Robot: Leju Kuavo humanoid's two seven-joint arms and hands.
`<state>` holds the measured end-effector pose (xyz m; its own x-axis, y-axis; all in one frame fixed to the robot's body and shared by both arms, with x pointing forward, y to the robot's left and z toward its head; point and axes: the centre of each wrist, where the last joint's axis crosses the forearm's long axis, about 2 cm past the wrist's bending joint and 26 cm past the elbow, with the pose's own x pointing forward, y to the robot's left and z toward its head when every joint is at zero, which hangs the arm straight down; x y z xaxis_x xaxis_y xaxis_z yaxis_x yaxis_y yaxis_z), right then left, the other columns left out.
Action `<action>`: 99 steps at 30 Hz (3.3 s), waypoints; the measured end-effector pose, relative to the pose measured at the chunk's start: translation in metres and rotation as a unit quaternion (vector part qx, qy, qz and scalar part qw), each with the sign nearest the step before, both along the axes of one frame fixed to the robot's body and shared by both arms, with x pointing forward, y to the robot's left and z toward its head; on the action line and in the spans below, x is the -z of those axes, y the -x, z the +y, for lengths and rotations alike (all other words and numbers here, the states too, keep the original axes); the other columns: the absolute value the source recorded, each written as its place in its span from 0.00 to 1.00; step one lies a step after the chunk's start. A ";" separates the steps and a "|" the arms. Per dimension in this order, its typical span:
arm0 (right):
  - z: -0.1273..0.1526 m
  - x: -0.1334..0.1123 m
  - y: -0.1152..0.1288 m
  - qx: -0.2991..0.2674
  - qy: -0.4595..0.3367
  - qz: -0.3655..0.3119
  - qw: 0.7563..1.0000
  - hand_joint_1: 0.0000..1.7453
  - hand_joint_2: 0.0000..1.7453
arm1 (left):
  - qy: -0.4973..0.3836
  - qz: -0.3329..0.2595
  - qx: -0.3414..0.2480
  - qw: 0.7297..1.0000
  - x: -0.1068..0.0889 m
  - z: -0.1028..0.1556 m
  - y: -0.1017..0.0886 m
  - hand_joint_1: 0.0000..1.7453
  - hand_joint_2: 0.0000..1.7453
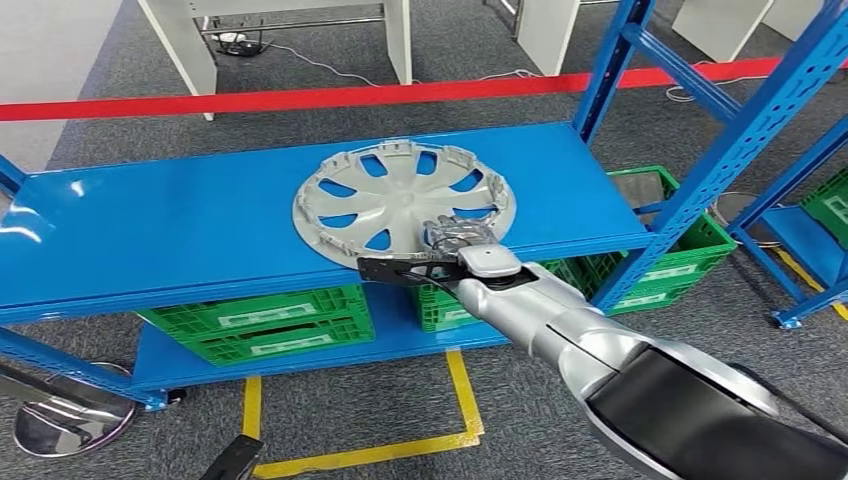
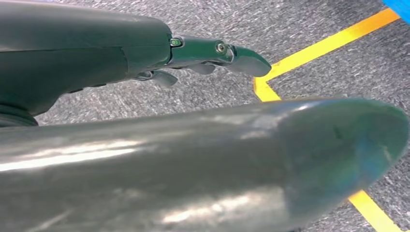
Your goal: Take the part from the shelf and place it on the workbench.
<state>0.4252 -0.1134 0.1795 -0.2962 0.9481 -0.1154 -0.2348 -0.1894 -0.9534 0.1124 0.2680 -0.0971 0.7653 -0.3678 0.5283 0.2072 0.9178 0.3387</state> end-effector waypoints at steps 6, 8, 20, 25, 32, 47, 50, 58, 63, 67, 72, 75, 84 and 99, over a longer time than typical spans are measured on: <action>-0.002 -0.002 -0.001 0.019 -0.017 -0.022 0.999 0.00 1.00 | -0.001 0.000 -0.002 1.000 0.000 0.000 0.001 0.00 0.00; -0.003 -0.003 -0.003 0.026 -0.029 -0.033 0.999 0.00 1.00 | -0.002 0.000 -0.003 1.000 0.000 0.000 0.001 0.00 0.00; -0.008 -0.007 -0.006 0.045 -0.065 -0.062 0.995 0.00 1.00 | 0.001 0.003 -0.005 1.000 0.001 -0.003 0.004 0.00 0.00; -0.010 -0.012 -0.009 0.046 -0.084 -0.075 0.993 0.00 1.00 | 0.000 0.003 -0.006 1.000 0.001 -0.002 0.005 0.00 0.00; -0.008 -0.015 -0.010 0.041 -0.094 -0.081 0.991 0.00 1.00 | 0.001 0.002 -0.005 1.000 0.001 -0.002 0.006 0.00 0.00; -0.006 -0.013 -0.008 0.035 -0.099 -0.083 0.991 0.00 1.00 | 0.006 0.001 -0.004 1.000 0.001 -0.003 0.005 0.00 0.00; -0.006 -0.013 -0.008 0.034 -0.100 -0.082 0.991 0.00 1.00 | 0.007 0.002 -0.004 1.000 0.001 -0.003 0.006 0.00 0.00; -0.004 -0.009 -0.005 0.032 -0.095 -0.071 0.992 0.00 1.00 | 0.007 0.004 -0.004 1.000 0.002 -0.003 0.007 0.00 0.00; -0.004 -0.011 -0.006 0.031 -0.092 -0.070 0.993 0.00 1.00 | 0.005 0.003 -0.004 1.000 0.002 -0.001 0.007 0.00 0.00; -0.004 -0.011 -0.006 0.032 -0.092 -0.071 0.993 0.00 1.00 | 0.005 0.004 -0.004 1.000 0.002 -0.002 0.008 0.00 0.00; -0.004 -0.006 -0.004 0.033 -0.091 -0.067 0.993 0.00 1.00 | 0.005 0.004 -0.004 1.000 0.002 -0.002 0.008 0.00 0.00; -0.005 -0.005 -0.003 0.034 -0.091 -0.064 0.993 0.00 1.00 | 0.006 0.004 -0.004 1.000 0.002 -0.002 0.008 0.00 0.00; -0.004 -0.007 -0.005 0.032 -0.090 -0.069 0.993 0.00 1.00 | 0.007 0.004 -0.003 1.000 0.002 -0.002 0.008 0.00 0.00; -0.005 -0.005 -0.004 0.032 -0.091 -0.066 0.993 0.00 1.00 | 0.006 0.005 -0.003 1.000 0.002 -0.002 0.010 0.00 0.00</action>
